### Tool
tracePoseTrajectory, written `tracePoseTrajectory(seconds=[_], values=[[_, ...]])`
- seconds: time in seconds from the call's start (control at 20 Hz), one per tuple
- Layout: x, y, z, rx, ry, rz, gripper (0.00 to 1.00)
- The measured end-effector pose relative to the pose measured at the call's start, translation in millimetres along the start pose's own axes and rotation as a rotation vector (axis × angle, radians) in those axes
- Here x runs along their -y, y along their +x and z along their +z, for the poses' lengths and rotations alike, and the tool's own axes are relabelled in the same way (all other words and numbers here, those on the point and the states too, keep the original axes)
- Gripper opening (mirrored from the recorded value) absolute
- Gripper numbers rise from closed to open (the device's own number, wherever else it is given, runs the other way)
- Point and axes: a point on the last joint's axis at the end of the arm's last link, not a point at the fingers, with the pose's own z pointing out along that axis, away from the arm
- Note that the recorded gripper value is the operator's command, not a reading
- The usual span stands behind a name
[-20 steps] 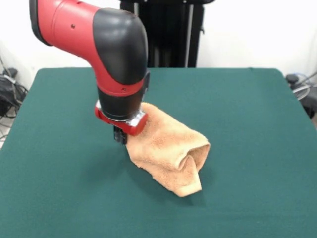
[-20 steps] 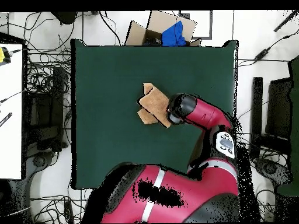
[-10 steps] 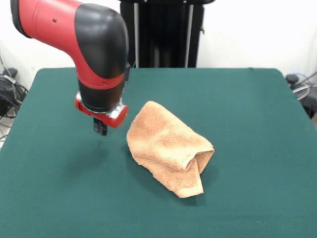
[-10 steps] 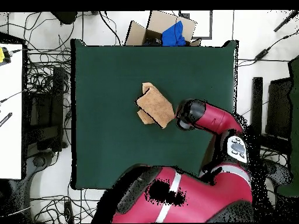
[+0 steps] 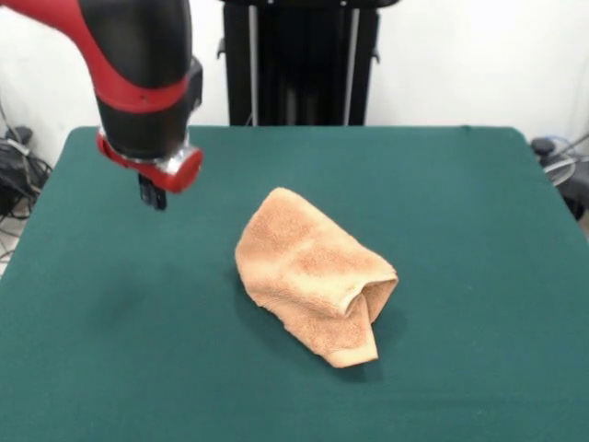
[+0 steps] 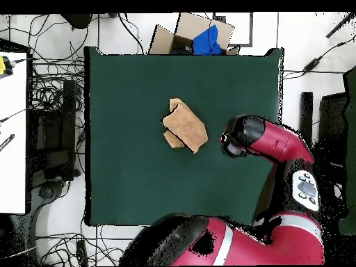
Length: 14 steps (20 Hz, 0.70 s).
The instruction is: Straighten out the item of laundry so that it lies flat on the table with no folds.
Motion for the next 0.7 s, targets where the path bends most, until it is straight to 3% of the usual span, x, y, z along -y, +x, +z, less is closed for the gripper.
tracePoseTrajectory(seconds=[0.3, 0.7], values=[[4.6, 6.0, -36.5, -0.067, -0.003, 0.009, 0.0], [-1.3, 5.1, -60.7, -0.067, -0.003, 0.0, 0.0]])
